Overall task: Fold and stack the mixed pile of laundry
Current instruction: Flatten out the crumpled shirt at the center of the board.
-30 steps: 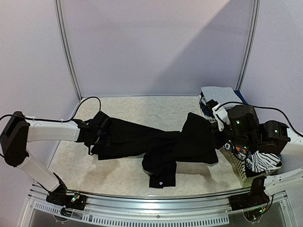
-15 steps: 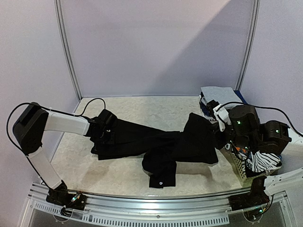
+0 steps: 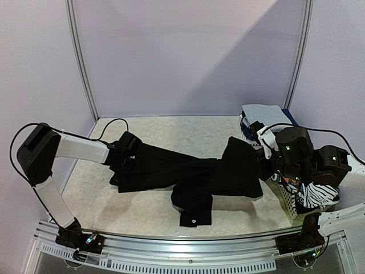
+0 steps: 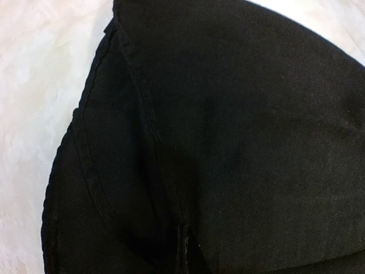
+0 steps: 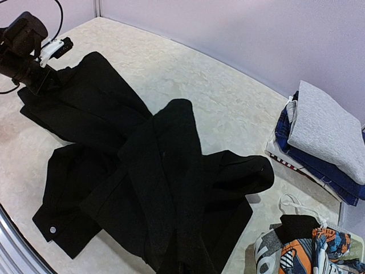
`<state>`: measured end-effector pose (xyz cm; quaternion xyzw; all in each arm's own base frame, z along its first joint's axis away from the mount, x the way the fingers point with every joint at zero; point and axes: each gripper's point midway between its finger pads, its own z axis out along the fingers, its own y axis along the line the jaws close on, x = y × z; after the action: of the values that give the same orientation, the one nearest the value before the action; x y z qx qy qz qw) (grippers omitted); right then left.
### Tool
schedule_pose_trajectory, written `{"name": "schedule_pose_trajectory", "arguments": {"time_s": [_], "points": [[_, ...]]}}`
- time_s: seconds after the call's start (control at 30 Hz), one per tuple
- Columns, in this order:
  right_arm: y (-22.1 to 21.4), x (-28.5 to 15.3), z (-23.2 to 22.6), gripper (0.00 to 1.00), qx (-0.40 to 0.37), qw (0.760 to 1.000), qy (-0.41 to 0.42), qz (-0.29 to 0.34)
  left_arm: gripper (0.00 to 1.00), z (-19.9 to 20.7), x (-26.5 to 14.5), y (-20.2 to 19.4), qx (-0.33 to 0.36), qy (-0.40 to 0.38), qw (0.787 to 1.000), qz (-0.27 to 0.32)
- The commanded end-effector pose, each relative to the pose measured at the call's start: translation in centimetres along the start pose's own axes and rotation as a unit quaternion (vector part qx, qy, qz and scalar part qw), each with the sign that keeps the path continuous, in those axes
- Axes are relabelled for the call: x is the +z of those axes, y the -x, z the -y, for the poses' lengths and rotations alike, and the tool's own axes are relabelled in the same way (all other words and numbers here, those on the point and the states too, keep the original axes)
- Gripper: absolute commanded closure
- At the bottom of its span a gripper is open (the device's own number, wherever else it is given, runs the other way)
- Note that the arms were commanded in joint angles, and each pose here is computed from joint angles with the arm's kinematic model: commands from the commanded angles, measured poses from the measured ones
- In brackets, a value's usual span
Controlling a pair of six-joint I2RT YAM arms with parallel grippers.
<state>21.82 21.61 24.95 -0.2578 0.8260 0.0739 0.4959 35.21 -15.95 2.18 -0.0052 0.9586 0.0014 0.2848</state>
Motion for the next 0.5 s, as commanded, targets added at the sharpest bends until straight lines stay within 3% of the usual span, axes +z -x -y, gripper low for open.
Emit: {"name": "schedule_pose_trajectory", "arguments": {"time_s": [0.0, 0.47], "points": [[0.6, -0.7, 1.0, 0.99, 0.012, 1.0, -0.015, 0.009, 1.0, 0.2, -0.4, 0.8, -0.009, -0.015, 1.0, 0.015], [9.8, -6.5, 2.5, 0.99, 0.046, 0.992, 0.009, 0.116, 1.0, -1.1, -10.7, 5.1, -0.022, -0.044, 0.991, 0.123]]}}
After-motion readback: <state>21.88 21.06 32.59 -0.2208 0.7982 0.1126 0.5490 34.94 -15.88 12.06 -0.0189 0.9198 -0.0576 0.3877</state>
